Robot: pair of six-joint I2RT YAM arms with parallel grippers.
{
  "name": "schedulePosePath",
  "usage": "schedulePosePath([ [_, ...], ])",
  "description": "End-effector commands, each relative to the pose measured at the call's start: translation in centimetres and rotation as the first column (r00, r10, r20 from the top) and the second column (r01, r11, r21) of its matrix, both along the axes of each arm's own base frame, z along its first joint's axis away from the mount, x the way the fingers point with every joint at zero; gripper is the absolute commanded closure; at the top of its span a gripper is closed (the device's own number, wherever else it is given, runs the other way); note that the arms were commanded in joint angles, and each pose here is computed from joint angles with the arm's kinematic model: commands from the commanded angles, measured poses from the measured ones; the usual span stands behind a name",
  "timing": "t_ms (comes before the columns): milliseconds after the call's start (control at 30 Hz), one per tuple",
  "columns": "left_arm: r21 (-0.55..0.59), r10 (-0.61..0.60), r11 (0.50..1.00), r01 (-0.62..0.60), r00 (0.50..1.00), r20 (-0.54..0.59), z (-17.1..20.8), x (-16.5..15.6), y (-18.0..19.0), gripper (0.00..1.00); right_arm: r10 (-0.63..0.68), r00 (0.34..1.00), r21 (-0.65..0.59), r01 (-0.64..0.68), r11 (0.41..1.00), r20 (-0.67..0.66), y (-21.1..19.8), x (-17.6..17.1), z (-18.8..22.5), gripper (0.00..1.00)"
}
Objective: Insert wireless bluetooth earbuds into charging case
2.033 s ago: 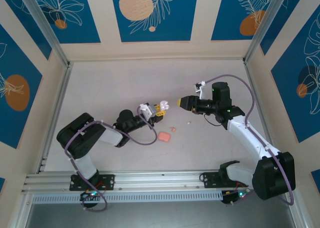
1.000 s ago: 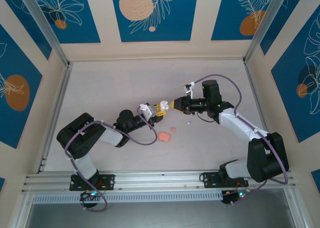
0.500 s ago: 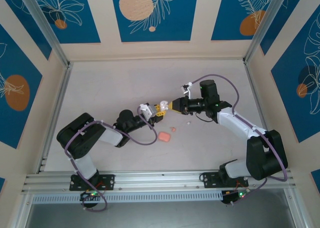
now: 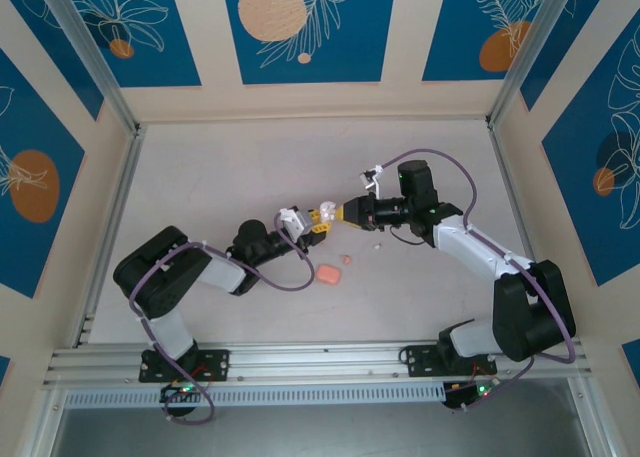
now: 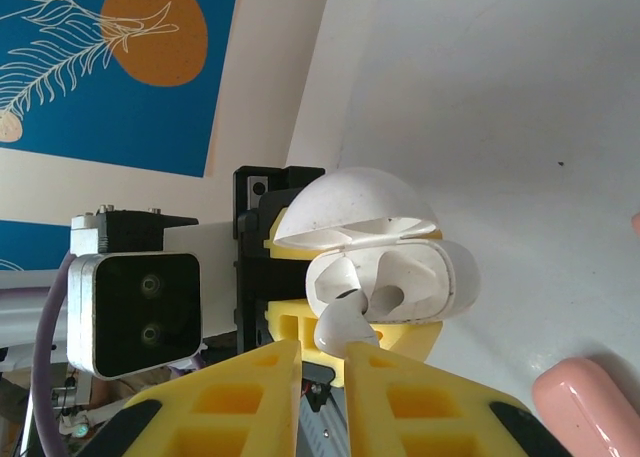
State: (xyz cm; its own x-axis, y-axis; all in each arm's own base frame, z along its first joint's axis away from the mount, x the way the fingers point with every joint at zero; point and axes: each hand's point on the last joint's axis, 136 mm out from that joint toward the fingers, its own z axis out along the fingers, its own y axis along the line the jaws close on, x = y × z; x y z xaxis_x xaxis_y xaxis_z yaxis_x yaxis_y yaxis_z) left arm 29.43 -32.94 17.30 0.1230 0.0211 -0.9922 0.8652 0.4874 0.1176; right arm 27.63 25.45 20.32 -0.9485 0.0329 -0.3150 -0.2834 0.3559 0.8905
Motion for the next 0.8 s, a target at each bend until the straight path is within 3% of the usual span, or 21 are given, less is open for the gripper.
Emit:
schedulePosePath([
  [0,-0.043,-0.025,0.999,0.028,0.998,0.057,2.08,-0.74,-0.39,0.80,0.040,0.999,0.023,-0.040,0.999,0.019,0.80,-0.20,1.05,0.80],
  [767,-0.046,-0.035,0.998,0.038,0.998,0.060,2.29,-0.93,-0.50,0.80,0.044,0.999,0.031,-0.045,0.998,0.031,1.78,0.59,1.08,0.80],
])
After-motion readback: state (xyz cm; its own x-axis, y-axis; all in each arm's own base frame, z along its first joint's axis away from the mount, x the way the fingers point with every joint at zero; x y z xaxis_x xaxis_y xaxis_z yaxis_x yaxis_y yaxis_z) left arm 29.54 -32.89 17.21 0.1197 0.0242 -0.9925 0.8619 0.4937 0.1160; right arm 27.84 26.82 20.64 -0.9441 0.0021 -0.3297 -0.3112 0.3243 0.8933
